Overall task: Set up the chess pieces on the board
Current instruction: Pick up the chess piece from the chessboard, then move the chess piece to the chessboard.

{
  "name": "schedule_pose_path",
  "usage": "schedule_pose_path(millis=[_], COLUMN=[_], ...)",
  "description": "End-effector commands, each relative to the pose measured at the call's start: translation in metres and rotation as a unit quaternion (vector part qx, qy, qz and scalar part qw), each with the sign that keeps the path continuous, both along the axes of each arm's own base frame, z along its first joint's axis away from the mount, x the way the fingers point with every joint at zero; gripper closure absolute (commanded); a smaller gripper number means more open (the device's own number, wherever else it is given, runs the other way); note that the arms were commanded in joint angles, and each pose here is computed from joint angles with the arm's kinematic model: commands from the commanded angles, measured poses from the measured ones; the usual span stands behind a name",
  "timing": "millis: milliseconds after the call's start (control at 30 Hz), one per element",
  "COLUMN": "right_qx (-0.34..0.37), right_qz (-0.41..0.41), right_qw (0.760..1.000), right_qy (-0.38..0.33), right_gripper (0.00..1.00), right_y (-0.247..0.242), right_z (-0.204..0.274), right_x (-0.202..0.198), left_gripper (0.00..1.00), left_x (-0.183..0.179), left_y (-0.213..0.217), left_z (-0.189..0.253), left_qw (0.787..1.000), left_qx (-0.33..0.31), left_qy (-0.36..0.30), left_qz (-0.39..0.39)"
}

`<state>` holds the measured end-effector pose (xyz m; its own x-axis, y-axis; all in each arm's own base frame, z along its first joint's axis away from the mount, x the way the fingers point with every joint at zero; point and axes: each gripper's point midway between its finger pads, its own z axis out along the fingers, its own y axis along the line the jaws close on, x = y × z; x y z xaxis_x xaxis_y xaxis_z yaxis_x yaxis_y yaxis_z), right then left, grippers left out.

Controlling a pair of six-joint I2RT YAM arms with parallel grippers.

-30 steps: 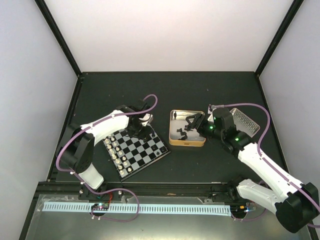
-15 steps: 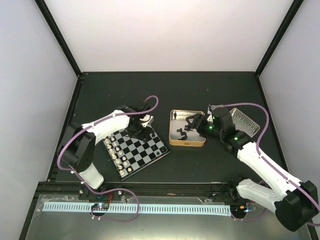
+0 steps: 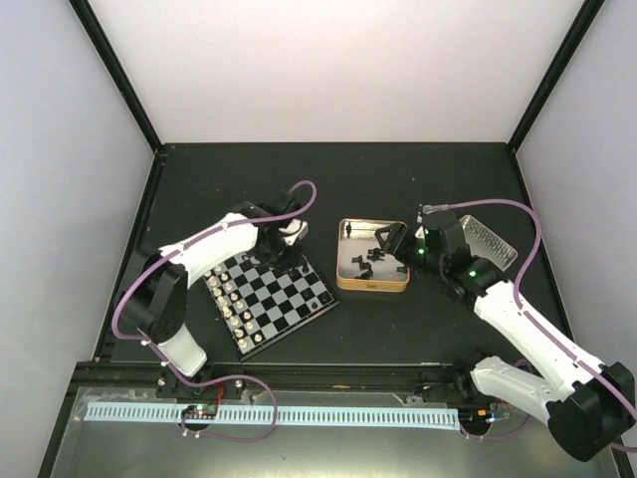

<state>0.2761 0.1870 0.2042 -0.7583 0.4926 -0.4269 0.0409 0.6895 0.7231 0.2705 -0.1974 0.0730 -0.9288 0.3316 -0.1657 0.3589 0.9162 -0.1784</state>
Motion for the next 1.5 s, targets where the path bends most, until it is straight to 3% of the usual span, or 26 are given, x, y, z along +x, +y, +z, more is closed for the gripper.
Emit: schedule_pose_path(millis=[0,300,933,1467], right_qx=[-0.03,-0.048,-0.054,-0.103], right_qz=[-0.016,-0.017,0.003,0.127], right_qw=[0.999,0.999,0.999,0.986], right_qy=[-0.026,-0.015,-0.004,-0.008], right_gripper=[0.38,0.38,0.38,0.39], right_y=[-0.009,-0.009,-0.001,0.032], right_z=[0.011,0.001,-0.01,-0.03], right_x=[0.007,0.012,0.014,0.019], left_gripper=[0.94,0.94,0.94,0.94], left_x=[0.025,0.049,0.053,0.053], left_y=[-0.012,-0.018,-0.022,-0.02], left_z=[0.029,0.014,0.001,0.014], left_qw=[0.999,0.999,1.0,0.999], left_qx=[-0.012,0.009,0.006,-0.009], left_qy=[-0.038,-0.036,-0.026,-0.034], left_qz=[-0.001,0.001,-0.004,-0.015])
